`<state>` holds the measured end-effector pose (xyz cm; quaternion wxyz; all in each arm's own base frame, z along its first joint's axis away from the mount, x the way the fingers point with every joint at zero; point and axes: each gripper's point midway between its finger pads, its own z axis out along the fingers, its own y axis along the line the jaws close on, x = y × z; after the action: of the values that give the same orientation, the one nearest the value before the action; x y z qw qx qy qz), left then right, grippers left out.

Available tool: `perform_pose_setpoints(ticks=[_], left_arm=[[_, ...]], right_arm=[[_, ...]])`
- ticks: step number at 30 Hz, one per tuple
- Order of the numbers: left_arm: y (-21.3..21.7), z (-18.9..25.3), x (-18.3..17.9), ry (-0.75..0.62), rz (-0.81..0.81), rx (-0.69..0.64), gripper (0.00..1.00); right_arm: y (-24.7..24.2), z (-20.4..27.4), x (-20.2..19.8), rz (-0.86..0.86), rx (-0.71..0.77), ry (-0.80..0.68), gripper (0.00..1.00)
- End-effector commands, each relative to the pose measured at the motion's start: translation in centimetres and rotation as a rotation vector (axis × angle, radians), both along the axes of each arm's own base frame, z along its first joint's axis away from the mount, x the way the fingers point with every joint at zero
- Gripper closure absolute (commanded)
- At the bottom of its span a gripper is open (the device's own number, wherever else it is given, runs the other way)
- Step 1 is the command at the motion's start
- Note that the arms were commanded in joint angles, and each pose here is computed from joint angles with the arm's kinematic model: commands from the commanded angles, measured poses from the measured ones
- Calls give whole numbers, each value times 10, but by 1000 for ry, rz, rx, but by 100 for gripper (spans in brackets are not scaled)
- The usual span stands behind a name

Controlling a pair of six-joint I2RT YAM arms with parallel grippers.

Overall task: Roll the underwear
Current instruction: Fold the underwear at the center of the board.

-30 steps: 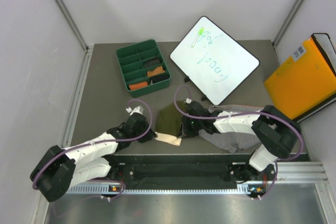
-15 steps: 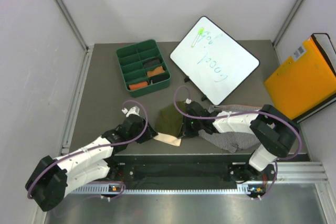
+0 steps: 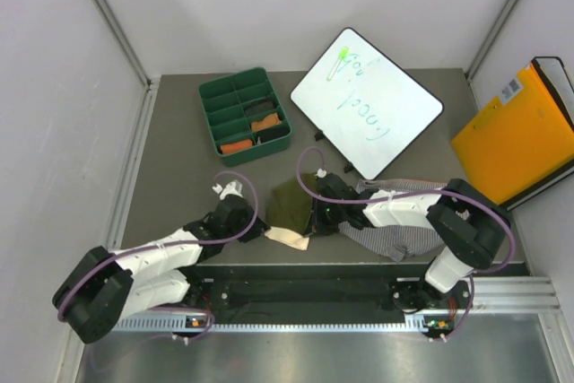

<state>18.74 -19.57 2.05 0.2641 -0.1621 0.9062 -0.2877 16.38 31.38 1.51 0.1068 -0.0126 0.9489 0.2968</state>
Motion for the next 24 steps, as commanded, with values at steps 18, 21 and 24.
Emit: perform_pose_setpoints(ticks=[18, 21, 24], left_arm=[[24, 11, -4, -46, -87, 191, 100], [26, 17, -1, -66, -100, 214, 100], [26, 20, 0, -75, -108, 223, 100]], right_arm=[[-20, 28, 9, 59, -215, -137, 55], [-13, 58, 16, 41, -167, -208, 52], [7, 79, 18, 46, -54, -252, 59]])
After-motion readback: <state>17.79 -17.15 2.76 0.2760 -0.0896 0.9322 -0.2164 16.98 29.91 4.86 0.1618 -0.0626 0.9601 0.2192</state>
